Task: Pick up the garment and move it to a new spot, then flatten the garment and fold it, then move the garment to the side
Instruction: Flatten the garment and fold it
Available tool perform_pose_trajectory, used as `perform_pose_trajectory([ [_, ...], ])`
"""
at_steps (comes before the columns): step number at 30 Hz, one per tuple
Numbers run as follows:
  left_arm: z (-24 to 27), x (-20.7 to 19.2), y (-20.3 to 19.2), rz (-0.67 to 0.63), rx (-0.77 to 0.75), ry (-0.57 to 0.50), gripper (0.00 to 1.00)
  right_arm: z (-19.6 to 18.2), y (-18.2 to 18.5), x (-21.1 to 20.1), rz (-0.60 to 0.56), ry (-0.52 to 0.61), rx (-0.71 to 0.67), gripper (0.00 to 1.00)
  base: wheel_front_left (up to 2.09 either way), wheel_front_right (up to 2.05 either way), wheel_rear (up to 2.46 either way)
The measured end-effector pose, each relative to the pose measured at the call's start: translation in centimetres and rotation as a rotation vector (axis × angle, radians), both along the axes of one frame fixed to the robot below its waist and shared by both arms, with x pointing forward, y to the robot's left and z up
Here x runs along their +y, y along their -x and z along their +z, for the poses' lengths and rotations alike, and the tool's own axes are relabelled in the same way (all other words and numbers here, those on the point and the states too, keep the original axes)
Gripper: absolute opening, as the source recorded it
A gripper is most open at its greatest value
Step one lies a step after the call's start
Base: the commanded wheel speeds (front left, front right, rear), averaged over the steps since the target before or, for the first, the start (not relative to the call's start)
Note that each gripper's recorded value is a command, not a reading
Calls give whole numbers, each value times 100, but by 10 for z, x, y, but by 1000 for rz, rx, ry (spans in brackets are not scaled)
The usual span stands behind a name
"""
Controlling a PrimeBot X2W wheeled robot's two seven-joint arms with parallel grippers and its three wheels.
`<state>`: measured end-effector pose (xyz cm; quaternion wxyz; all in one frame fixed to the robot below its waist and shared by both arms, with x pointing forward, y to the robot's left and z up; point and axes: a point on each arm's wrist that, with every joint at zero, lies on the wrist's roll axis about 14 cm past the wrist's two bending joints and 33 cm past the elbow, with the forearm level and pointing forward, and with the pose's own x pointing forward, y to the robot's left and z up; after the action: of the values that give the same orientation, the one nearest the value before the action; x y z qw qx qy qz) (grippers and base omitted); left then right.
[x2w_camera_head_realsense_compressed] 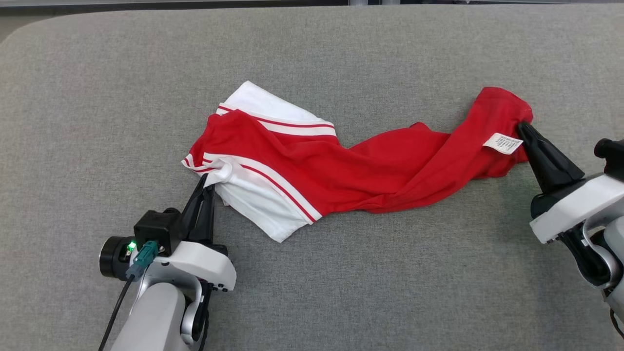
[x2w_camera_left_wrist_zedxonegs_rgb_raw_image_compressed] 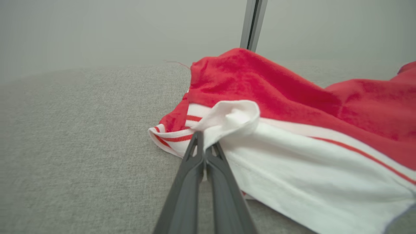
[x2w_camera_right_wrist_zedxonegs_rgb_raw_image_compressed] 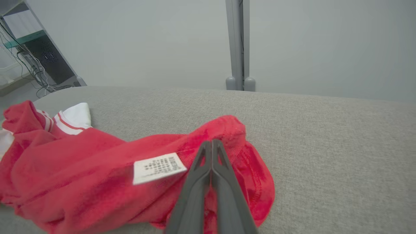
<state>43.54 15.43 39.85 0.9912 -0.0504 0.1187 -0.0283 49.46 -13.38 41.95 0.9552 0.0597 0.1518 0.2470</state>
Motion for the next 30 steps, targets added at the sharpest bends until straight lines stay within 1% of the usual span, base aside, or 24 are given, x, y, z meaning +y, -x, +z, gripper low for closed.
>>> perform_pose_trajectory([
  [2,5,2,0,10,-14,-1,0,8,0,-4,-17,-14,-30,0,0,0,0],
  [7,45,6,-8,31,-143,-10,0,42,-1,-18,-66,-31,-149,0,0,0,0],
  [8,45,6,-8,31,-143,-10,0,42,-1,-18,-66,-31,-149,0,0,0,0],
  [9,56,6,-9,34,-179,-13,0,55,-2,-20,-79,-41,-193,0,0,0,0],
  [11,81,7,-9,40,-257,-20,0,79,-1,-24,-97,-48,-274,0,0,0,0],
  [14,123,5,-7,30,-386,-34,0,104,10,-31,-121,-40,-365,0,0,0,0],
  [19,196,-1,4,10,-609,-59,0,155,27,-39,-145,-22,-533,0,0,0,0],
  [26,303,-6,35,-5,-947,-75,0,231,53,-51,-179,16,-754,0,0,0,0],
  [30,355,-9,57,-27,-1109,-95,0,271,74,-54,-199,32,-866,0,0,0,0],
])
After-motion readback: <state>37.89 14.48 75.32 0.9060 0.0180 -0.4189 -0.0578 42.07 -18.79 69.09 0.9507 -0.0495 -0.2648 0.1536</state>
